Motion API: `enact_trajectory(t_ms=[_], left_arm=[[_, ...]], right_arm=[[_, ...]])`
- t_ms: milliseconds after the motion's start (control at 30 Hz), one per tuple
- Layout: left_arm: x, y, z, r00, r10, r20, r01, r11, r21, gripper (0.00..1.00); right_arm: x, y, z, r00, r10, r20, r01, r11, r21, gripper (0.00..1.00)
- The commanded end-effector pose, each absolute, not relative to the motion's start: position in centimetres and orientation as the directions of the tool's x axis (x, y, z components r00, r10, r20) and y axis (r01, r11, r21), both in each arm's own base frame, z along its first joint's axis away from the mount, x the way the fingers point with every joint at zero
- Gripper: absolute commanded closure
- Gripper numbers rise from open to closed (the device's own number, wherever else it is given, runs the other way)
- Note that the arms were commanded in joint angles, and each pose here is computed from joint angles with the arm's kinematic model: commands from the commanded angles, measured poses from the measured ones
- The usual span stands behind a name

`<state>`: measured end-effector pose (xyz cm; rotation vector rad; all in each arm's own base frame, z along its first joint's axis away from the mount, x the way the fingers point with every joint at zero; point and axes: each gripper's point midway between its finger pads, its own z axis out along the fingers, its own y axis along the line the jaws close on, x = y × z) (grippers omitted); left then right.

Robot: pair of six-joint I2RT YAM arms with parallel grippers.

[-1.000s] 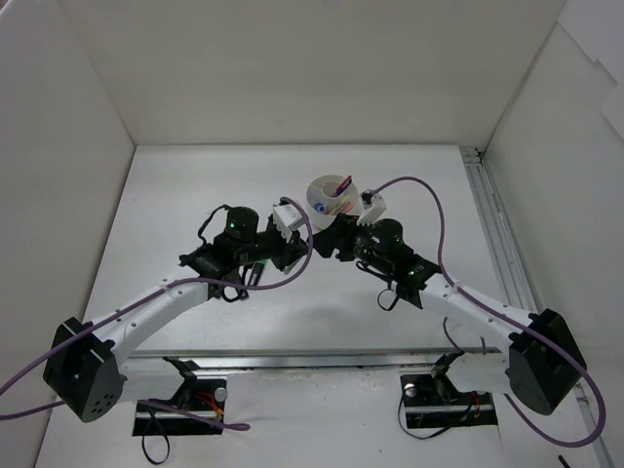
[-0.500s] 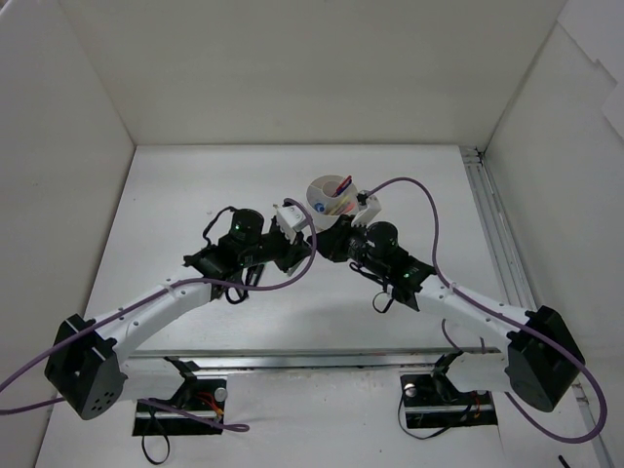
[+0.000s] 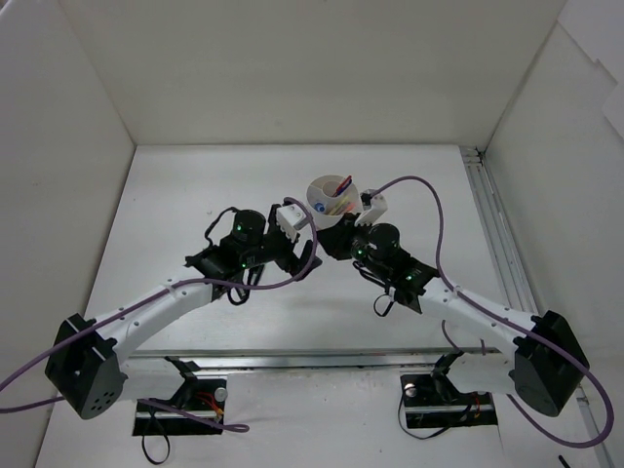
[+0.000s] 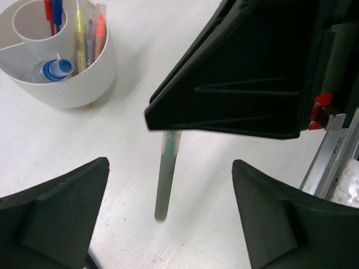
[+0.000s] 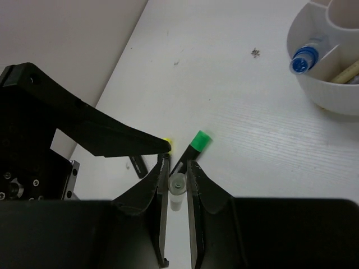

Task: Sort the stationery into containers
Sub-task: Pick up the pen from the center of the board, then place the pen in the storage box.

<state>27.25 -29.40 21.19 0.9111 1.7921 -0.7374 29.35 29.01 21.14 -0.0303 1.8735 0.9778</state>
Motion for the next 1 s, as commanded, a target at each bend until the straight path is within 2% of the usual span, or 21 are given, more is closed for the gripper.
enact_trajectory(t_ms=[0,67,233,300,467,667,967], left_arm=[[28.2,-29.5,26.4,-0.169,0.161,-0.972,0.82,0.57,-0.048,0.12],[28.3,-28.6,25.7,-0.19,0.169,-0.967,0.793,0.607,-0.05,0.0],[27.4,-25.5,25.5,-0.224,0.098,-0.97,0.706,0.702,-0.092,0.0],[27.9,-23.0,25.8,-0.235,0.052,-0.971,0.62,0.777,-0.109,0.0],[28.3,-16.9,21.9,-0.379,-0.036,-0.925,0.363,0.913,-0.185,0.0],[27.6,-13.5,19.6,-0.441,-0.144,-0.886,0.232,0.935,-0.267,0.0],[27.5,-11.1,18.2,-0.492,-0.181,-0.852,0.133,0.951,-0.278,0.0]], right_arm=[[31.2,27.0,26.5,-0.329,0.433,-0.839,-0.421,0.728,0.541,1.0],[32.0,25.5,26.7,-0.286,0.415,-0.863,-0.368,0.784,0.499,1.0],[34.7,22.1,27.7,-0.196,0.398,-0.896,-0.275,0.855,0.439,1.0],[36.1,20.3,28.0,-0.152,0.372,-0.916,-0.22,0.89,0.399,1.0],[39.5,17.9,29.2,-0.078,0.325,-0.943,-0.153,0.93,0.333,1.0],[43.6,18.0,29.2,-0.057,0.316,-0.947,-0.163,0.933,0.321,1.0],[47.0,20.3,27.0,-0.073,0.292,-0.954,-0.194,0.934,0.301,1.0]])
